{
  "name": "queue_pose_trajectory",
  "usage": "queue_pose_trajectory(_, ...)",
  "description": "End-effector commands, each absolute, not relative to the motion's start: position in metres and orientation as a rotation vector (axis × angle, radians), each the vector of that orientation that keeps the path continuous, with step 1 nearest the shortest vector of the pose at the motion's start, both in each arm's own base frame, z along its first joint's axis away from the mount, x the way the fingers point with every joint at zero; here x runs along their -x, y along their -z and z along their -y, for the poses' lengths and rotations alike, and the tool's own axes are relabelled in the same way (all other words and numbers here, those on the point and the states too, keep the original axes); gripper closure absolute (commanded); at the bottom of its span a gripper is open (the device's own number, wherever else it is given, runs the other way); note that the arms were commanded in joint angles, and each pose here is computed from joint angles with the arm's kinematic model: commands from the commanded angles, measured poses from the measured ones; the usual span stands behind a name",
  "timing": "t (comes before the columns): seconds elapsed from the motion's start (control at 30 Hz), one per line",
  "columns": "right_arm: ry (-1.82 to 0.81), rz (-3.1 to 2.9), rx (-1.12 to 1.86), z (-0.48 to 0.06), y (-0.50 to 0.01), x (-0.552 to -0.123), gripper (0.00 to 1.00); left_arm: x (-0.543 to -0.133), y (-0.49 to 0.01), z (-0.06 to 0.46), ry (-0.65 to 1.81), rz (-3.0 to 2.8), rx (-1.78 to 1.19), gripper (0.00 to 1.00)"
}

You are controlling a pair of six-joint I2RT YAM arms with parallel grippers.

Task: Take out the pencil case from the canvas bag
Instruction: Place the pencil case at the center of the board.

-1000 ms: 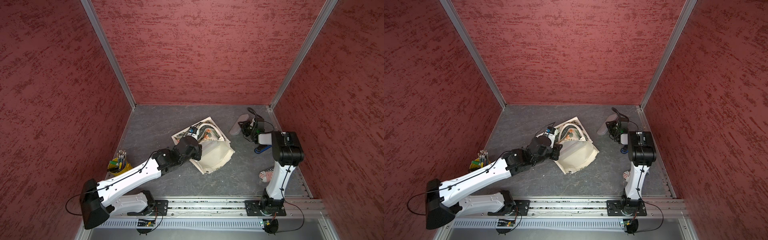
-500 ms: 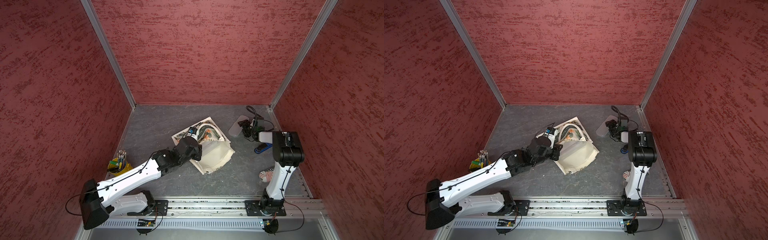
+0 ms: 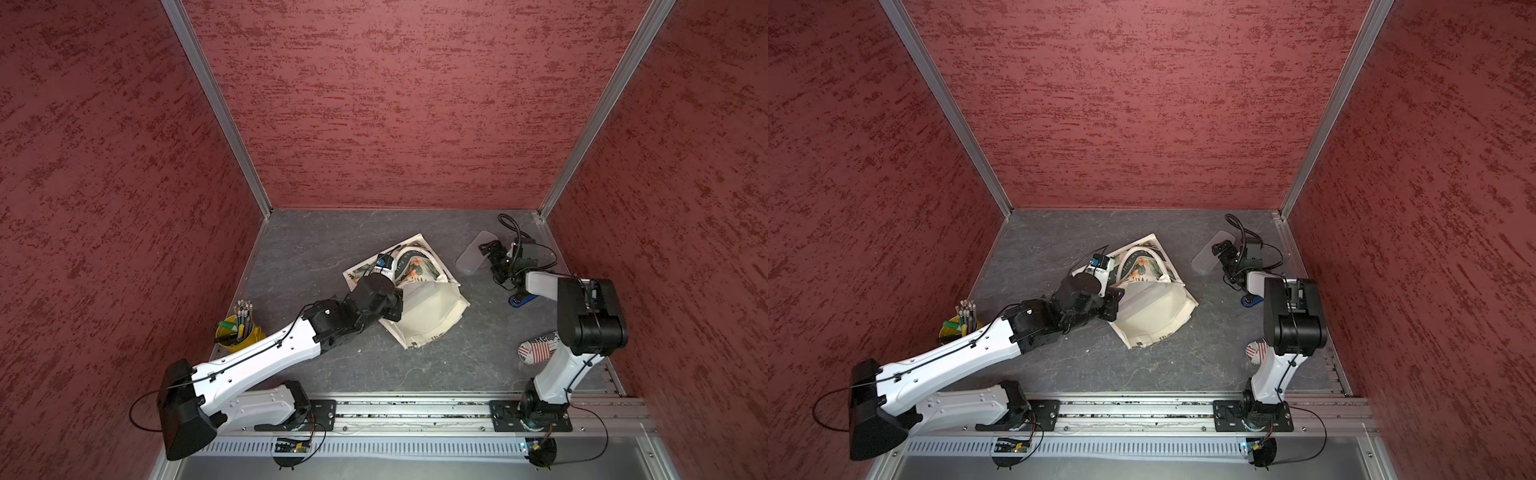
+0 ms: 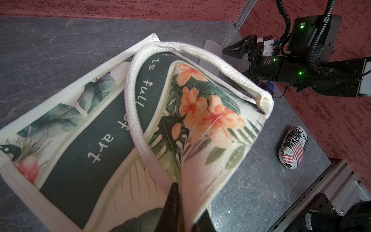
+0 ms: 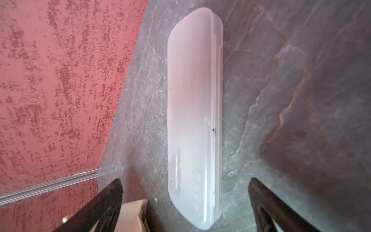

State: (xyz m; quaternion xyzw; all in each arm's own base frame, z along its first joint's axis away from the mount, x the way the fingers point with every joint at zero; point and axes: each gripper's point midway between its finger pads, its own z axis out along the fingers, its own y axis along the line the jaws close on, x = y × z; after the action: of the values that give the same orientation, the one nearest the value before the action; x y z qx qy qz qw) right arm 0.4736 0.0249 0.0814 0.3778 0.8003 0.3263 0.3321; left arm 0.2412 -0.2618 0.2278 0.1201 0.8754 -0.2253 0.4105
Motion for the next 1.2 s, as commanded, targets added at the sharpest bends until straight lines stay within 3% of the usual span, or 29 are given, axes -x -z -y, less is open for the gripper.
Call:
queue_pose_trajectory(0.0,-0.806,-2.092,-0.983,-0.018,-0.087,-0.467,0.02,-0.241,-0.242,0.26,0.615,-2.152,-0.256,1.0)
queue_pose_trajectory(0.3,-0.877,-2.009,-0.867,-0.032,-0.129,-0.436,0.01,-0.241,-0.242,0.26,0.608,-2.151,-0.267,1.0)
queue_pose_trajectory(0.9,-1.013,-1.767,-0.471,-0.099,-0.208,-0.294,0.01,-0.247,-0.239,0.266,0.592,-2.145,-0.279,1.0)
queue_pose_trajectory(1.17,-1.072,-1.781,-0.389,-0.111,-0.204,-0.251,0.01,-0.253,-0.236,0.271,0.557,-2.155,-0.307,1.0)
